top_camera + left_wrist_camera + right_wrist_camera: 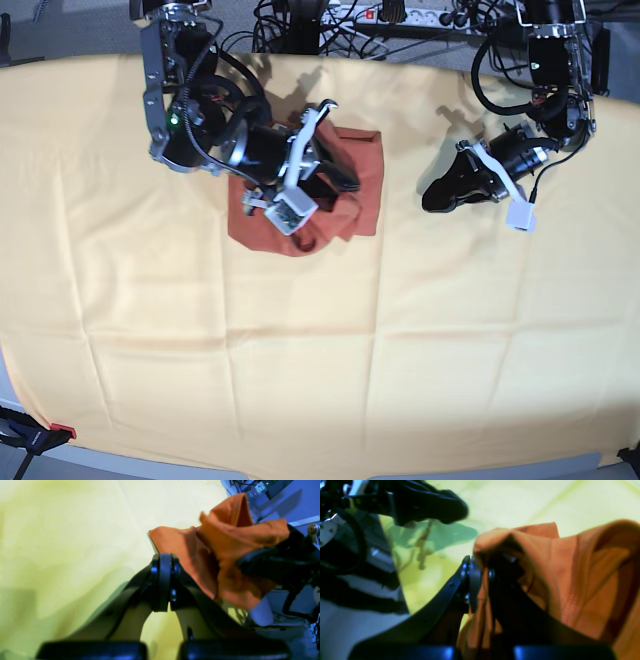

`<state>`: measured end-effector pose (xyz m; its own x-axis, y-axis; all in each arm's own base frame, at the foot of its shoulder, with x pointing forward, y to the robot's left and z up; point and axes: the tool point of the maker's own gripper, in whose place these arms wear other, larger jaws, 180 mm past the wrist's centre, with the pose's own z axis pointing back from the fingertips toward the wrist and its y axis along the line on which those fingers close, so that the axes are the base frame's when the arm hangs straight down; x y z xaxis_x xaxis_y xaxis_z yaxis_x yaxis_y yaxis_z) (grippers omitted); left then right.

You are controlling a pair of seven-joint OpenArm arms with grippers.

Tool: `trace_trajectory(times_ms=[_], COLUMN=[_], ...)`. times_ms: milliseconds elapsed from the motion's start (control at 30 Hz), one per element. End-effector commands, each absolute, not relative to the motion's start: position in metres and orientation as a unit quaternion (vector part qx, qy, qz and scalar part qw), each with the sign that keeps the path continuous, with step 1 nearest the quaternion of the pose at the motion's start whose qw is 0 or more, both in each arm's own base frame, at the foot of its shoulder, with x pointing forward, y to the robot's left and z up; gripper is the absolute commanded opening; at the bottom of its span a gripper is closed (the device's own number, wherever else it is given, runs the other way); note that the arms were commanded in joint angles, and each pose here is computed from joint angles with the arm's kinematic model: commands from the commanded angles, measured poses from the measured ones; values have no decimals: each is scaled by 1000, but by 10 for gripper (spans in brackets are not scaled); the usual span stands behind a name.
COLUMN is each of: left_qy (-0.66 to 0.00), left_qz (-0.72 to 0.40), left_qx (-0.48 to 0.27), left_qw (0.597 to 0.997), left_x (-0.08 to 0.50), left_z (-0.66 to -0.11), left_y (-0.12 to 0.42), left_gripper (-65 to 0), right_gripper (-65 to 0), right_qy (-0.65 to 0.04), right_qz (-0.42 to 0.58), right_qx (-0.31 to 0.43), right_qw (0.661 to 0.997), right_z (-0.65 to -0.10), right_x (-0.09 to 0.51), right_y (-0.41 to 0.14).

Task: Fold the T-shirt properly
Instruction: 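Lift the strip end with the right gripper and fold it over the first fold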

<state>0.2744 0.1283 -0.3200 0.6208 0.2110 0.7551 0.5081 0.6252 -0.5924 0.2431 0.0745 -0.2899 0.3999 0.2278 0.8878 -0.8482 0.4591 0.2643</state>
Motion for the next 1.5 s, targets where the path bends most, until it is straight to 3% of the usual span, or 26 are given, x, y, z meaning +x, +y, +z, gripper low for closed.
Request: trace_trajectory(times_ms=[0, 33, 167, 200, 233, 600, 1133, 1200, 1367, 1467], left_qy=[-448, -448, -448, -447, -447, -444, -441, -441, -442, -442], left_qz=[-100, -100, -100, -100, -100, -115, -118, -118, -118, -116], left_qx=[-427, -427, -427, -427, -427, -407, -404, -404, -404, -406], left_qw=[779, 779, 779, 780, 780, 790, 793, 793, 792, 791], left_x=[281, 281, 281, 281, 281, 281, 281, 281, 281, 281], left_z=[-304, -304, -304, -304, -304, -304, -305, -304, -304, -305], left_y=[130, 130, 130, 130, 130, 143, 145, 145, 145, 143], left_gripper=[-650, -650, -650, -650, -650, -650, -650, -650, -650, -650], right_gripper=[-650, -620, -217, -171, -165, -170, -177, -268, -635, -650], right_qy=[-437, -436, -434, -435, -437, -485, -414, -420, -464, -483], right_qz=[361, 370, 405, 416, 426, 450, 483, 492, 490, 484], right_qx=[394, 397, 401, 392, 381, 325, 293, 267, 236, 249], right_qw=[723, 718, 698, 696, 694, 676, 714, 714, 699, 686], right_z=[-271, -270, -262, -261, -261, -225, -279, -282, -274, -264], right_x=[247, 245, 240, 241, 244, 269, 240, 244, 258, 260], right_y=[83, 88, 106, 108, 109, 95, 82, 81, 79, 84])
